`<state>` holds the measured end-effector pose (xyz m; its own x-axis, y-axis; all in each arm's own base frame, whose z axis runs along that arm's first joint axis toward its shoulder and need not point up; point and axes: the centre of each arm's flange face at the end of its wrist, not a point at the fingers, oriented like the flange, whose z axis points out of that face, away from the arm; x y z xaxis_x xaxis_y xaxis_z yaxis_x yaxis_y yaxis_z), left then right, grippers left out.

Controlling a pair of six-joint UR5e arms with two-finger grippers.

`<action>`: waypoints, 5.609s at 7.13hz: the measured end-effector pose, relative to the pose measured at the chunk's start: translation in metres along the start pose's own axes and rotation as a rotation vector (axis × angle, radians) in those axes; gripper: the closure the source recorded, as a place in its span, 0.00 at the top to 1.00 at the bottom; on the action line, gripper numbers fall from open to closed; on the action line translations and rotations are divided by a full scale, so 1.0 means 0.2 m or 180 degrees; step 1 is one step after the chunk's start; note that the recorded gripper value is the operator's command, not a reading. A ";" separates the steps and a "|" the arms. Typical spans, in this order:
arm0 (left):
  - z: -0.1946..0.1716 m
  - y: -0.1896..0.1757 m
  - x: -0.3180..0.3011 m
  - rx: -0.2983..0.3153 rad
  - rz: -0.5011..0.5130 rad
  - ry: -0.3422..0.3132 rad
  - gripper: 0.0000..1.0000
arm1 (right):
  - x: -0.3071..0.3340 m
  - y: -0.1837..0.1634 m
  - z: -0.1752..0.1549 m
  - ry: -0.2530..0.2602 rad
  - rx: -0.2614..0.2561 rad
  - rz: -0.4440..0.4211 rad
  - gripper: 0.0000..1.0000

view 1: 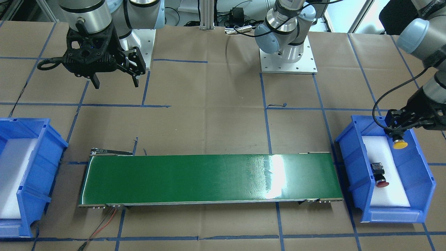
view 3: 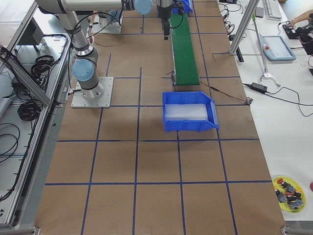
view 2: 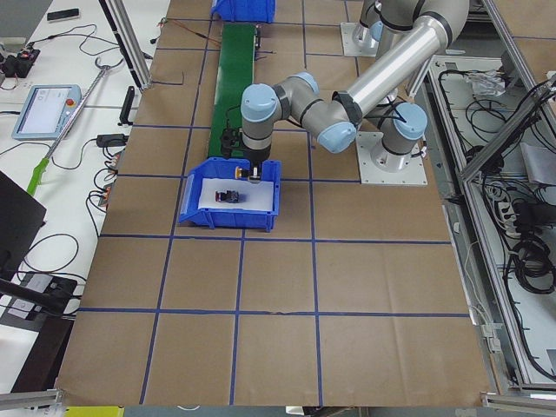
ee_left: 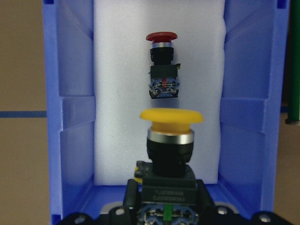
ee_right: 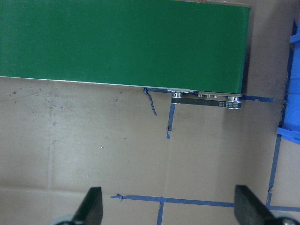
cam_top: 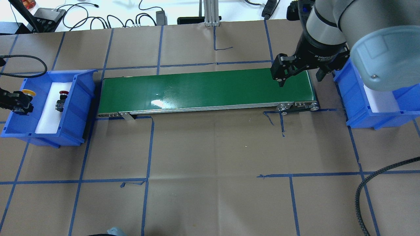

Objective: Transport two buttons from left to right
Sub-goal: 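Carry the yellow button with the left gripper onto the conveyor and release, then move the left gripper back over the bin toward the red-capped button, then grasp the red-capped button with the left gripper and lift it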

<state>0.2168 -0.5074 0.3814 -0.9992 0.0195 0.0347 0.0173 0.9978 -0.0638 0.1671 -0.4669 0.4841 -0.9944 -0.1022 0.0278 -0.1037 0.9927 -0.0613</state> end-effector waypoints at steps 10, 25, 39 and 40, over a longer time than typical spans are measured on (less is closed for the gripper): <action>0.68 -0.32 1.31 -0.0164 -0.0313 -0.0072 0.01 | 0.00 0.00 0.00 -0.0001 -0.0006 0.0004 1.00; -0.07 -0.45 0.96 -0.0026 -0.0293 -0.0157 1.00 | 0.00 0.00 0.00 -0.0001 -0.0005 0.0008 1.00; 0.72 -0.35 -0.03 0.0022 0.0017 -0.0222 0.99 | 0.00 0.00 0.00 -0.0003 -0.0005 0.0005 1.00; 0.78 -0.34 -0.03 0.0037 0.0015 -0.0231 0.99 | 0.00 0.00 0.00 -0.0004 -0.0005 0.0005 1.00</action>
<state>0.2151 -0.5859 0.2291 -0.9991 0.0193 -0.0382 0.0221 0.9969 -0.0754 0.1672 -0.4674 0.4833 -0.9946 -0.1008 0.0265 -0.1022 0.9930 -0.0598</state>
